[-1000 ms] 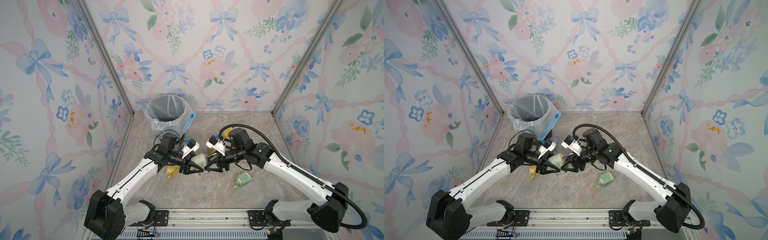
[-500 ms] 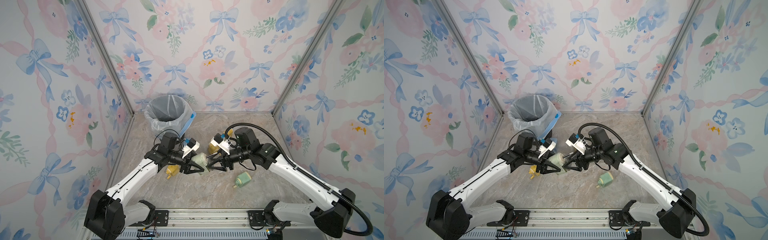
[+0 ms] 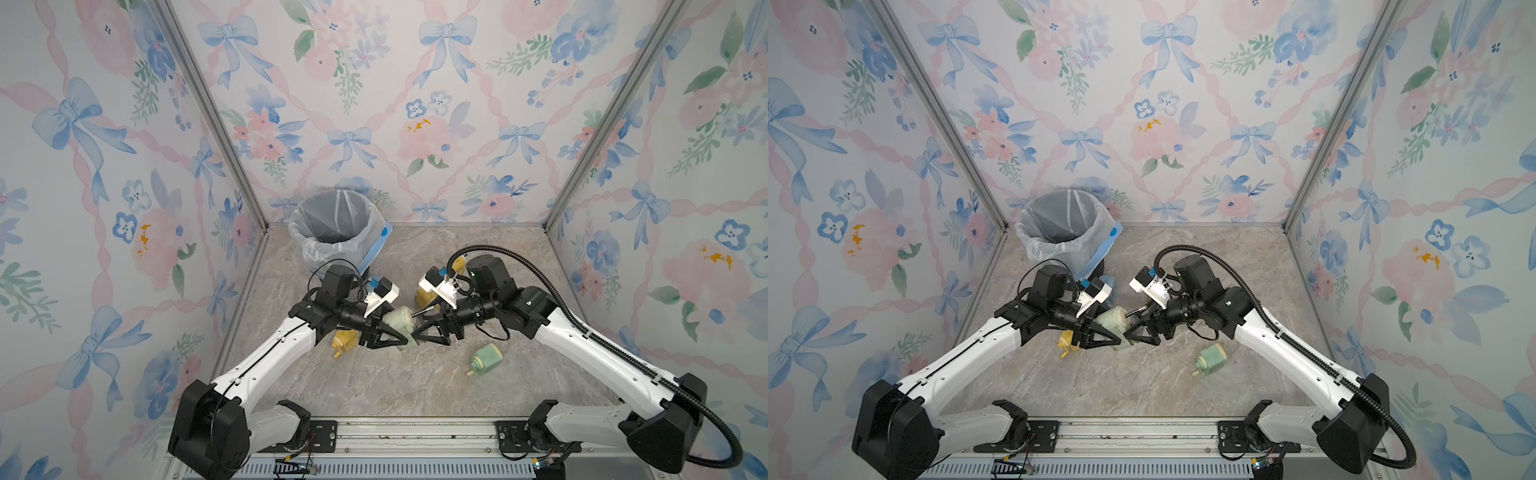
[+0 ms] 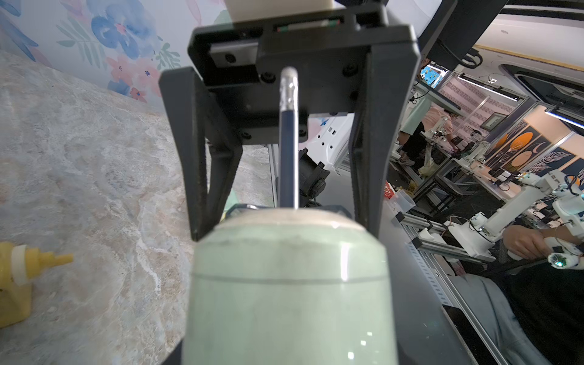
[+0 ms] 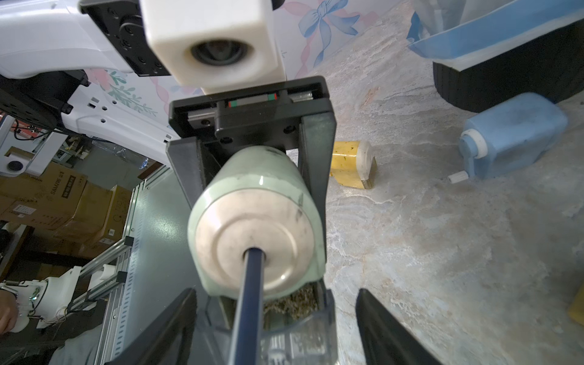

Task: Take out the pencil sharpener tray and clean the shavings
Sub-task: Open the container of the pencil sharpener.

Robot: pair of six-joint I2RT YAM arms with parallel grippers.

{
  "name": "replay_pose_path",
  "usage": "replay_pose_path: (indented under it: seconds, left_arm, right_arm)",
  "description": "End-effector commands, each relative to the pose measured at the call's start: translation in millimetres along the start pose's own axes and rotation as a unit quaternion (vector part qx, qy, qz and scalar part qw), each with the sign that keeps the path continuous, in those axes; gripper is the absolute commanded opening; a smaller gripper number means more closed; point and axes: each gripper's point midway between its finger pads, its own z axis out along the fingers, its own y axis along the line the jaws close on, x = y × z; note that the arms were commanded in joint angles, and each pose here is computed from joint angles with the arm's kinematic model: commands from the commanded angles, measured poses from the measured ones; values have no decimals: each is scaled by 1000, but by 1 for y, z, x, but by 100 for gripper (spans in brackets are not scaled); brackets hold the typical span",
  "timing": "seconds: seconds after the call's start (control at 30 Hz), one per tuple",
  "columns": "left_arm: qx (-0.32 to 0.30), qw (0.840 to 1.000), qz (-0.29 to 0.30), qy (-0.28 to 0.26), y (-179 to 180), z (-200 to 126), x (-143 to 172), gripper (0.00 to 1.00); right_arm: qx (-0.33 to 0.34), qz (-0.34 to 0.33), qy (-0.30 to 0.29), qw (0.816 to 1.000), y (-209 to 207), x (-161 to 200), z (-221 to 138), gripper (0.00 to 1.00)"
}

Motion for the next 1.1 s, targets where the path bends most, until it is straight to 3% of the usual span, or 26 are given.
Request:
replay_pose_path:
  seconds: [0.0,0.13,0.4,0.83,1.07]
  left_arm:
    - [15,999,30,-10,-13,-3,-9,0]
    - [14,999,31,-10,-12,-3,-9,0]
    - [14,999,28,-10,-11,-3,-8,0]
    - [-12,999,45,-27,-12,-19,-22,0]
    - [-58,996,59,-41,-11,-35,-37,0]
  right_arm:
    - [11,1,12,1000,-6,5,8,79]
    - [16,0,12,1000,-8,6,8,75]
    - [18,-1,16,1000,-5,8,3,54]
    - [39,-1,-25,999,-8,-3,-25,49]
    - [38,-7,-53,998,-3,-14,-40,49]
